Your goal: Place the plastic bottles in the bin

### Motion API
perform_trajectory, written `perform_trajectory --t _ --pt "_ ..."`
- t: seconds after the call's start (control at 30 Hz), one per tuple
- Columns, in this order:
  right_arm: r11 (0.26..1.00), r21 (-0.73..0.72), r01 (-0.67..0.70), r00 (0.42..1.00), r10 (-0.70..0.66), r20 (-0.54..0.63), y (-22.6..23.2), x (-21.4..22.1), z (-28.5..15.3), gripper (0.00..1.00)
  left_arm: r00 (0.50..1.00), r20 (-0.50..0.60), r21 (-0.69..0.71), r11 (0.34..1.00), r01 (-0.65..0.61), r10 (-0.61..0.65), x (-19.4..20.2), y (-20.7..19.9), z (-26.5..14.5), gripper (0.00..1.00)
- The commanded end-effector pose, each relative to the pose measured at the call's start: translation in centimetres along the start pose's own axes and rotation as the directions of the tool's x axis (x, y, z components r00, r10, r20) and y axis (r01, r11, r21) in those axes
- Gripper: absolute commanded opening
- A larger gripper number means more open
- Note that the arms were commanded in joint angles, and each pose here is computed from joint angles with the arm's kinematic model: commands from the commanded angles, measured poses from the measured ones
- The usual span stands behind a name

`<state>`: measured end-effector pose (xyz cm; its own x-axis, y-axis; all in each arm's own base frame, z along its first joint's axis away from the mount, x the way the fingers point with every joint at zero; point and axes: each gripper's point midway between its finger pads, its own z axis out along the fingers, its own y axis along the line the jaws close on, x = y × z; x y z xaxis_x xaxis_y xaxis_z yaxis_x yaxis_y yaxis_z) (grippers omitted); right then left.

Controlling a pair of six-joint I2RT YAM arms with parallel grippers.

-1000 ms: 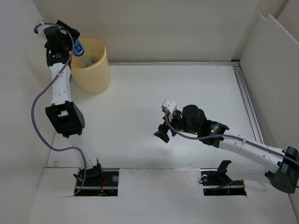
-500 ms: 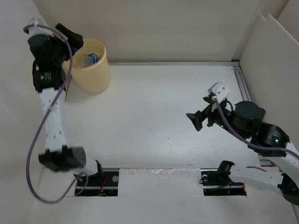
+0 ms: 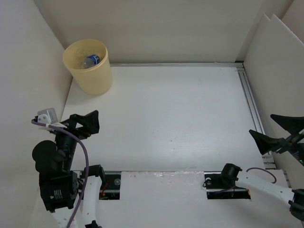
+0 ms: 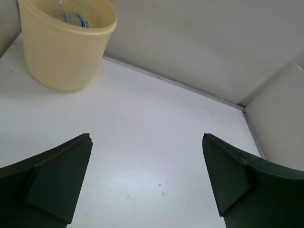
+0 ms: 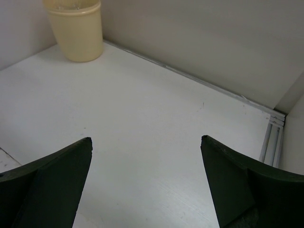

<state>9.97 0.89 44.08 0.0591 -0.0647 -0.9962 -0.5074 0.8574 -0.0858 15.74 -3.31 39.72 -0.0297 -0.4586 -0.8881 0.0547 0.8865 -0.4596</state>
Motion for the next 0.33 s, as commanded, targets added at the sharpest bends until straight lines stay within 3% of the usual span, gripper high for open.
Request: perform_trajectory --t 0.0,0.3 --pt "0.999 0.023 0.041 0.997 -0.039 -0.066 -0.7 2.6 -0.7 1.00 0.993 -0.114 -0.028 0.999 0.015 -0.018 3.8 1.3 -0.7 1.00" --pt "0.997 0.050 0.053 0.993 -0.047 -0.105 -1.3 3.2 -1.1 1.00 0.991 -0.127 0.001 0.999 0.049 -0.048 6.3 1.9 -0.5 1.00"
